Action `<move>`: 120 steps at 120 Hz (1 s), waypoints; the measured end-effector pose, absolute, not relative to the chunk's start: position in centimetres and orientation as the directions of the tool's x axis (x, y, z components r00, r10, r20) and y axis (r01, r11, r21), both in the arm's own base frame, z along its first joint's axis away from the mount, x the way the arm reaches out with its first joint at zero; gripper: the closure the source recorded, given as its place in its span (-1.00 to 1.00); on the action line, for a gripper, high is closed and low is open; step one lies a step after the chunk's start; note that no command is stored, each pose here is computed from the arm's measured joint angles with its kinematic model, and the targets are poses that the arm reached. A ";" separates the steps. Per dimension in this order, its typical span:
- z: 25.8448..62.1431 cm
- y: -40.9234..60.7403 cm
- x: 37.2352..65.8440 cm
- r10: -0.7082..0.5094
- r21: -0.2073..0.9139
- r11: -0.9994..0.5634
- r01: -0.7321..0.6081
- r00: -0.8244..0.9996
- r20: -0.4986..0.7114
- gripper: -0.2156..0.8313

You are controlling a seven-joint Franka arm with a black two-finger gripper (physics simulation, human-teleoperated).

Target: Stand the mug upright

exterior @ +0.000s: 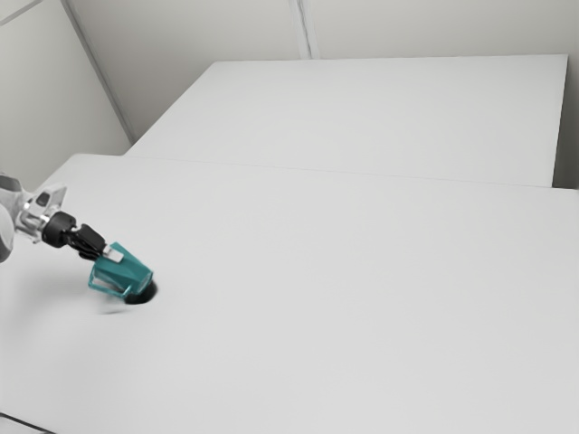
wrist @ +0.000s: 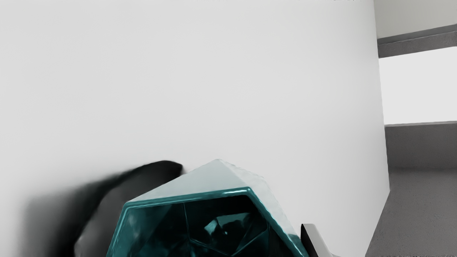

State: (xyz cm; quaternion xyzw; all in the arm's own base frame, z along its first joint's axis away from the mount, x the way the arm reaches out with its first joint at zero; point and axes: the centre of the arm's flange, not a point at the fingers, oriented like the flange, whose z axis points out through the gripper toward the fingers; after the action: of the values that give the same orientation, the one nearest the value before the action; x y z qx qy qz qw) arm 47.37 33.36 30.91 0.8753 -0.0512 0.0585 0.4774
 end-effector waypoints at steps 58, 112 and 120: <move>42.2 22.4 51.1 -0.332 0.585 -0.708 -0.396 0.918 0.220 0.89; 41.3 15.3 55.0 -0.410 0.268 -0.871 -0.412 0.910 0.066 0.90; 40.4 12.6 55.3 -0.435 0.229 -0.871 -0.434 0.899 0.048 0.90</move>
State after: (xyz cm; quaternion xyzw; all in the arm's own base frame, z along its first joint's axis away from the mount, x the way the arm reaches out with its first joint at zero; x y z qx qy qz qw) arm 55.30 12.57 40.44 0.9673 -0.2248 -0.0024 0.1178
